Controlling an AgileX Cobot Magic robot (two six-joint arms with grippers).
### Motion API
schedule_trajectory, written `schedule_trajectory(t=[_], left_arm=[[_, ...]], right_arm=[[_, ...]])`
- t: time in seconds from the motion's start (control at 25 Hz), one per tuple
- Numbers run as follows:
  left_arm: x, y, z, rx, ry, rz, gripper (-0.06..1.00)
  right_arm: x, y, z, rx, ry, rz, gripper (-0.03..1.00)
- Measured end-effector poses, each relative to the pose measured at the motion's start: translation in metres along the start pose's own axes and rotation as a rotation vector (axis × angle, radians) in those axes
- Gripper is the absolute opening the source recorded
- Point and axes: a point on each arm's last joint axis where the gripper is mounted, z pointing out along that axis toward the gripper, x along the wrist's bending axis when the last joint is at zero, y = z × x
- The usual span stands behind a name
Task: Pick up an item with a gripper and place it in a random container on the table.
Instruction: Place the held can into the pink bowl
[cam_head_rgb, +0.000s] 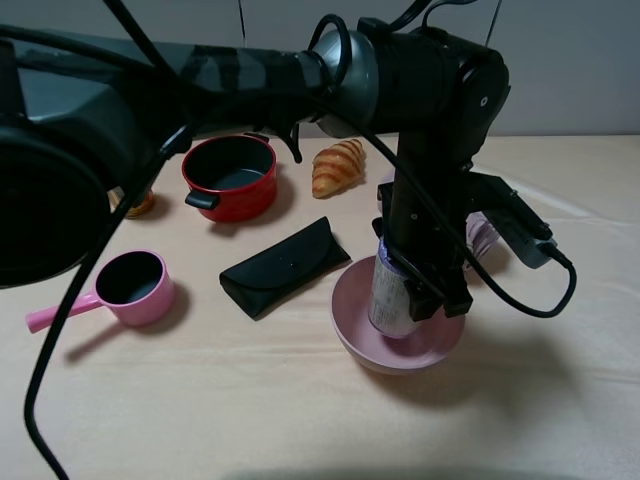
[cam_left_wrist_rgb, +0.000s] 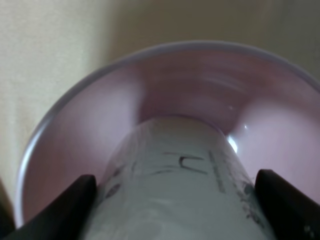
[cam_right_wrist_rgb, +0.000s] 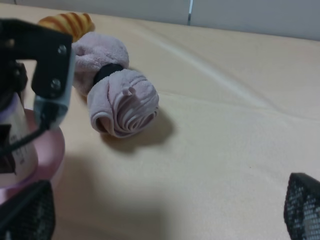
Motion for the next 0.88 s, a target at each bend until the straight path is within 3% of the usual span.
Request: schedule_trajectory(t=[0.88], left_arm=[[0.001, 0.006, 0.015, -0.056, 0.002, -0.008, 0.65]], right_arm=[[0.000, 0.000, 0.000, 0.000, 0.000, 0.000, 0.69]])
